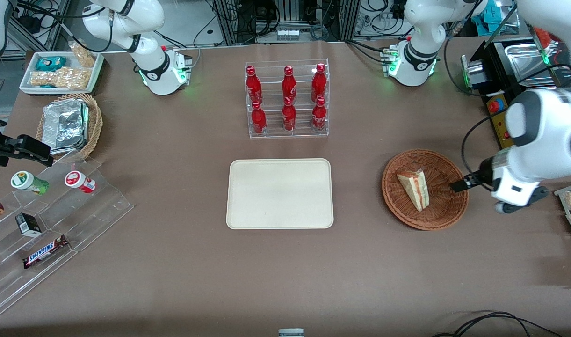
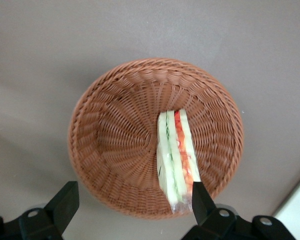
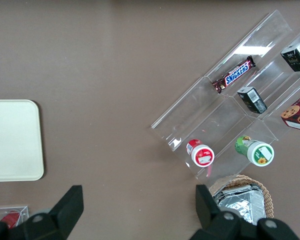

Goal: Place sandwich from basket to tray
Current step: 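Lower the open left gripper over the sandwich in the basket, then close the left gripper on the sandwich wedge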

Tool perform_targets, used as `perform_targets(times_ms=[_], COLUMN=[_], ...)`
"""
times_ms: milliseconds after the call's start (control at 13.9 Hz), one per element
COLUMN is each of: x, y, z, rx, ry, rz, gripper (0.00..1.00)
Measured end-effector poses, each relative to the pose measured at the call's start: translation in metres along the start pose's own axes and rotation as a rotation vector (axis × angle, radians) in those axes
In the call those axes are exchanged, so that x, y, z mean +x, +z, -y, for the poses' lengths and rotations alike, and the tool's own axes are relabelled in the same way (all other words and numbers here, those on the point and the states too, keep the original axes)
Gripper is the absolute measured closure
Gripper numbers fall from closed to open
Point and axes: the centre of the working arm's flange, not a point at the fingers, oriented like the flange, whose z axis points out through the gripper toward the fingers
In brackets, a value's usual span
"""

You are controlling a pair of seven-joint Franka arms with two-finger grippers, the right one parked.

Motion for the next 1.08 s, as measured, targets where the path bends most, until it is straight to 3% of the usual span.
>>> perform_targets(times_ms=[216, 576, 792, 1080], x=[-0.02, -0.04, -0.043, -0.049], y=[0.068, 0.107, 0.114, 0.134], z=[0.0, -0.028, -0.036, -0.045], rx=[-0.042, -0.064, -0.07, -0.053], ry=[-0.034, -0.1, -0.105, -0.086], rz=[-0.067, -0.087, -0.091, -0.059], gripper=[0.0, 0.0, 0.0, 0.0])
